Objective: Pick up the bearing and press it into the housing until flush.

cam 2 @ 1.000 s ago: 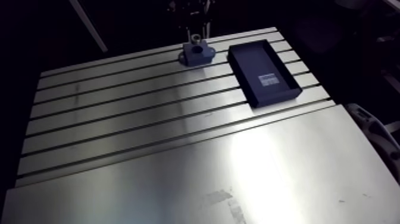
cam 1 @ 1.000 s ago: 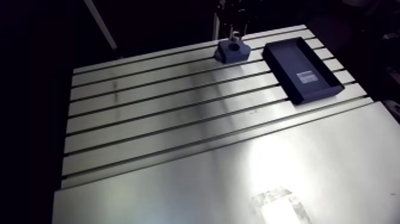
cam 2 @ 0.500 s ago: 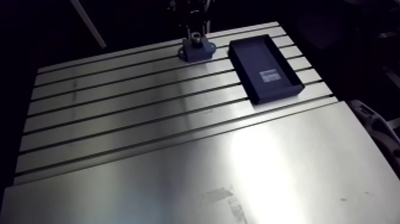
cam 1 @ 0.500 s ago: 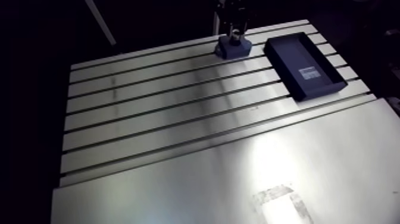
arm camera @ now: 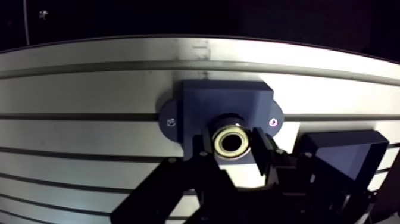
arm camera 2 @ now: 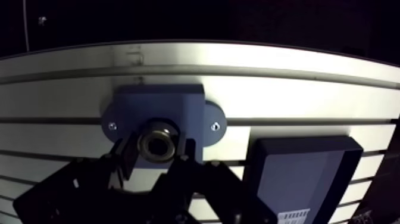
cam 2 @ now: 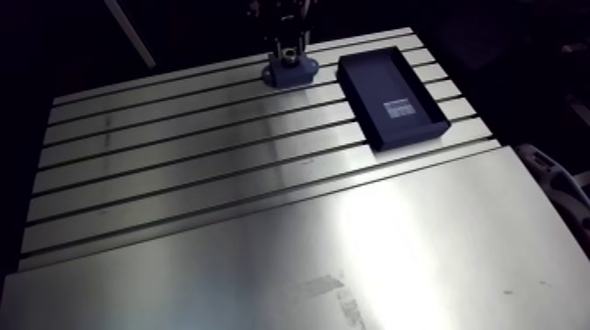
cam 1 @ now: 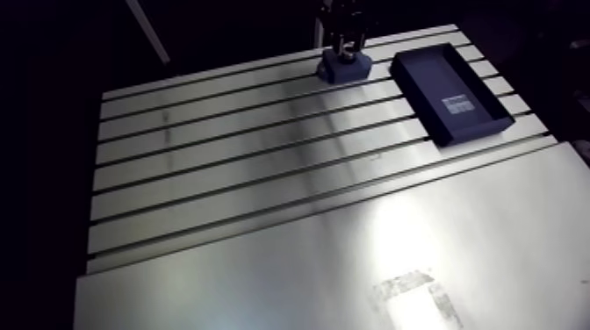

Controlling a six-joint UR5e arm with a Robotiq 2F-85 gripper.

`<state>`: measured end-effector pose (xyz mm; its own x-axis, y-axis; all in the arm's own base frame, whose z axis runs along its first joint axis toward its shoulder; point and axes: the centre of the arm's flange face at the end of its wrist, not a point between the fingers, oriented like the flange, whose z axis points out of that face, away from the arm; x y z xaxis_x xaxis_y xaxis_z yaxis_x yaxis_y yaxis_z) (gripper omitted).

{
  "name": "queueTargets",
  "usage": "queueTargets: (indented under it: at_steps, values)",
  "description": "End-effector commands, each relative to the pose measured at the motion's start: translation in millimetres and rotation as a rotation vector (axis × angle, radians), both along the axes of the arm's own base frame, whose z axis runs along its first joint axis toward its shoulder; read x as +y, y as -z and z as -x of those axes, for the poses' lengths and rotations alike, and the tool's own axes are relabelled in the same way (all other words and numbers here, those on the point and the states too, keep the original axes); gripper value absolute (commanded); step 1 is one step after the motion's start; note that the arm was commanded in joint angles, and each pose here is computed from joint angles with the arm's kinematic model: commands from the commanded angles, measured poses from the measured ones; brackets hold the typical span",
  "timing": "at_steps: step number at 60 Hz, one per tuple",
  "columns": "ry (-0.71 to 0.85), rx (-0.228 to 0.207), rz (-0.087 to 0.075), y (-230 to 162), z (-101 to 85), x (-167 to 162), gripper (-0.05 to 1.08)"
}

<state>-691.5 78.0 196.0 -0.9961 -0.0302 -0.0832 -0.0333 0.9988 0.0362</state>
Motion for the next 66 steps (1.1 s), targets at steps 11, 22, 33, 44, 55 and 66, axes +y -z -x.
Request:
queueTargets:
  at_steps: [11, 22, 33, 44, 55, 66]
  values:
    - [-0.003, -0.007, 0.001, 5.0, -0.4, 0.0, 0.68]
    - [-0.006, -0.008, 0.0, 5.0, -0.4, 0.2, 0.68]
    - [-0.006, -0.009, 0.001, 5.9, -0.4, 0.2, 0.68]
    - [-0.006, -0.014, 0.002, 9.2, -0.3, 0.2, 0.68]
    - [-0.006, -0.014, 0.002, 9.6, 0.2, 0.3, 0.68]
    - [-0.007, -0.014, 0.002, 9.3, -0.2, -0.9, 0.68]
